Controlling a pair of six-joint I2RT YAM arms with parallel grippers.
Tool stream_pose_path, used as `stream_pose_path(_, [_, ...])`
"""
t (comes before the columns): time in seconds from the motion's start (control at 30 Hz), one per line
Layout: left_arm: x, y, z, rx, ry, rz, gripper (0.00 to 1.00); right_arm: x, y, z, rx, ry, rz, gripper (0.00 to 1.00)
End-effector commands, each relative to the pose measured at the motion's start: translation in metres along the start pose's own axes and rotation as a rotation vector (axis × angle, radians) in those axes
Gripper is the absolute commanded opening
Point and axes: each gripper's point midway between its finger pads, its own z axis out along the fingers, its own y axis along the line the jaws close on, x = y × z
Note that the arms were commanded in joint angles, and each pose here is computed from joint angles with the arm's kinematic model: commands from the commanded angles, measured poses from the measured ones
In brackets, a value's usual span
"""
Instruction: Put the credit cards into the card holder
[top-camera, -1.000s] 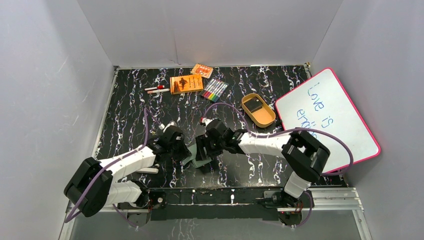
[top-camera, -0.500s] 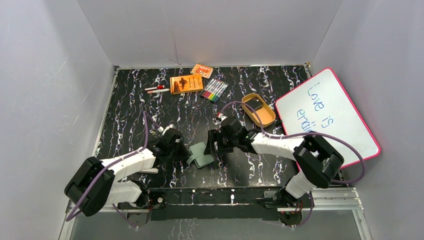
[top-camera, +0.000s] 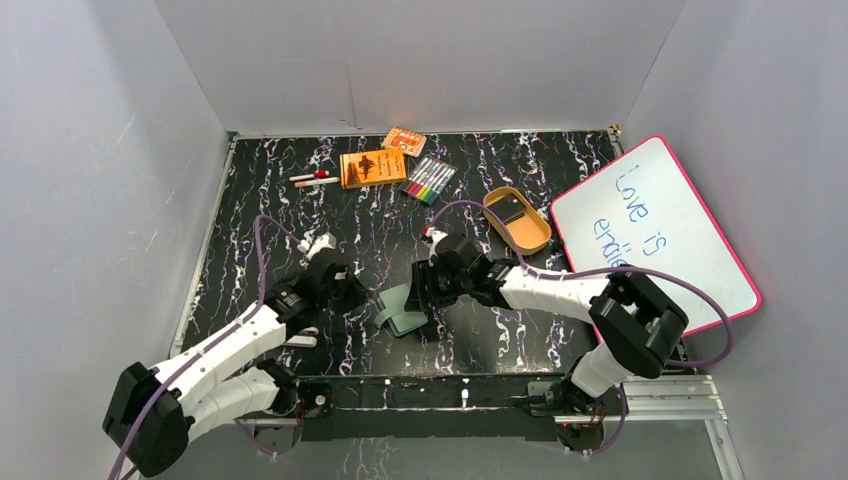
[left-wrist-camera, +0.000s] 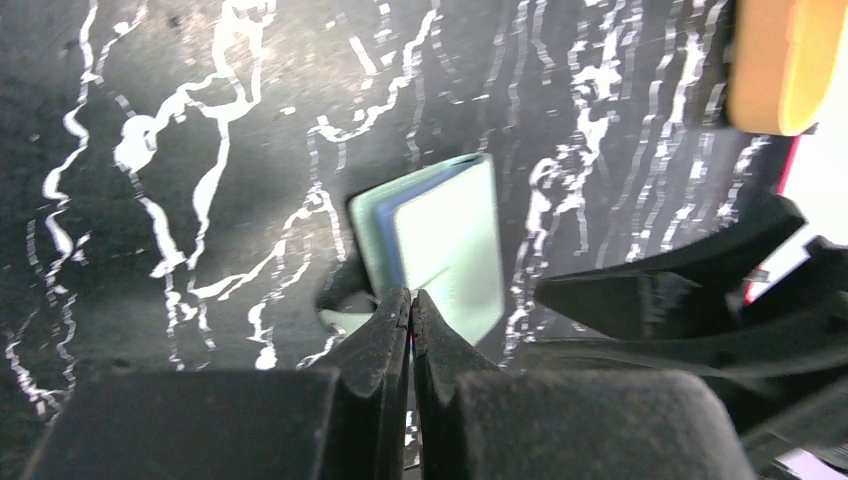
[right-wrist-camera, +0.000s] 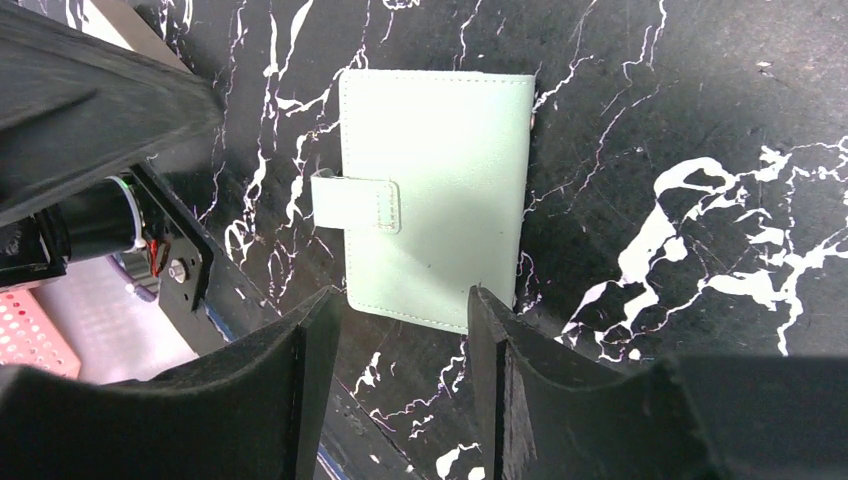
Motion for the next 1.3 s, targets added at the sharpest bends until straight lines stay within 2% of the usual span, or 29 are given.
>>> stream_pose_path(0.0, [-0.010, -0.034, -0.011, 0.122, -0.001, -0.009, 0.02, -0.019, 0.015, -0.007, -0.037, -0.062, -0.040, 0.57])
stream_pose_path(0.1, [0.005, -0.057, -0.001, 0.216, 0.099, -0.014, 0.02, -0.019, 0.013, -0.008, -0.025, -0.067, -0.034, 0.58])
stream_pose_path(0.3, [0.025, -0.060, 0.026, 0.220, 0.196, -0.007, 0.01, -0.020, 0.008, -0.014, 0.003, -0.082, -0.029, 0.63])
stream_pose_path(0.7, [0.051, 0.000, 0.041, 0.036, 0.226, 0.005, 0.00, -0.015, 0.002, -0.013, 0.028, -0.072, -0.004, 0.73])
stream_pose_path(1.07, [0.062, 0.020, 0.049, -0.009, 0.239, 0.004, 0.00, -0.010, -0.005, -0.009, 0.028, -0.051, 0.040, 0.78])
stream_pose_path(1.27, [0.066, 0.030, 0.053, -0.036, 0.242, 0.006, 0.00, -0.003, -0.016, -0.006, -0.037, -0.025, 0.098, 0.78])
